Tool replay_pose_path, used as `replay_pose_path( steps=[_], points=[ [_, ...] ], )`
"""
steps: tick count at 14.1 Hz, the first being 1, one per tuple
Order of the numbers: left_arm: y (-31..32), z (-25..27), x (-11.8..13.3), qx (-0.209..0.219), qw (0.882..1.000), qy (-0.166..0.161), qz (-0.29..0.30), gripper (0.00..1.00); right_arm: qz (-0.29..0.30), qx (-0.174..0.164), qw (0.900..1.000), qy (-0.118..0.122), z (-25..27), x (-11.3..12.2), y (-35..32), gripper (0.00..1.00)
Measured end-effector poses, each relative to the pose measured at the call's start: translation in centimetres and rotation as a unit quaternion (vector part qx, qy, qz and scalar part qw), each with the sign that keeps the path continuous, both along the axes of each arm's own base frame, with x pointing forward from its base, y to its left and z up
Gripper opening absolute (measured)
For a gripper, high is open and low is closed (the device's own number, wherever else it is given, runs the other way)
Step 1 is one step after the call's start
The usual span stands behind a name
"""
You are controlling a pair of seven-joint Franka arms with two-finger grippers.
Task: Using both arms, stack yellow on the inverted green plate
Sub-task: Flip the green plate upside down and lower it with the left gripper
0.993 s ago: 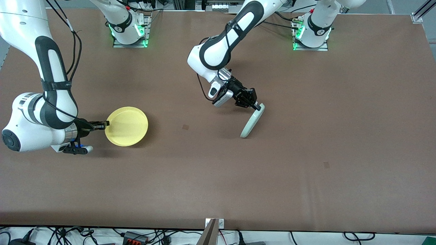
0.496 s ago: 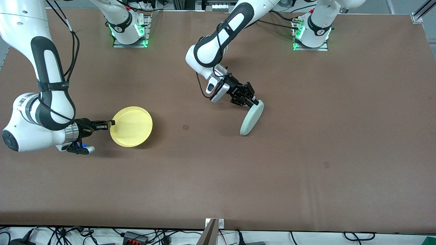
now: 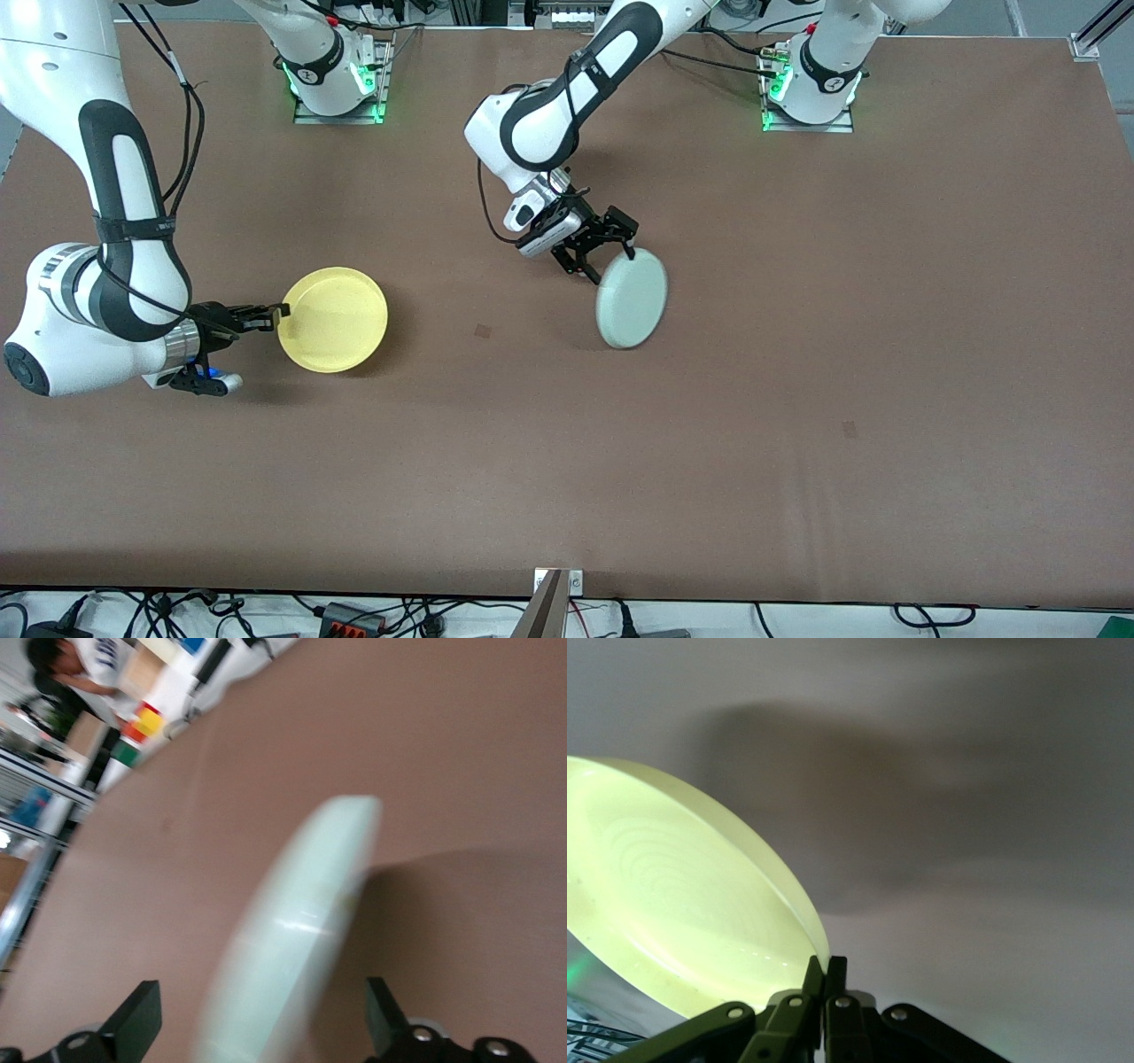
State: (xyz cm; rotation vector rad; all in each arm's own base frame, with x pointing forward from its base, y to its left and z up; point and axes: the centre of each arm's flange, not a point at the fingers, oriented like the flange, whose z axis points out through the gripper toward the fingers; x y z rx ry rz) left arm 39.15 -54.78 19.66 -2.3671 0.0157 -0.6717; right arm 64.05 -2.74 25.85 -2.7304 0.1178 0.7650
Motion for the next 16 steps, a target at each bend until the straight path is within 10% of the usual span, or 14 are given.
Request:
replay_pose_path(
  steps=[6, 11, 16],
  points=[
    [0.1, -1.1, 3.4, -0.156, 0.983, 0.041, 0.082, 1.00, 0.021, 0.008, 1.000, -0.002, -1.0, -0.2, -1.9, 0.03],
    [1.0, 1.5, 8.1, -0.302, 0.932, 0.081, 0.181, 1.00, 0.043, -0.014, 0.999, -0.017, 0.3, 0.7, -1.7, 0.03],
    [2.8, 0.9, 9.8, -0.338, 0.908, 0.098, 0.228, 1.00, 0.044, -0.015, 0.999, -0.015, 0.1, 0.7, -1.6, 0.03]
  ],
)
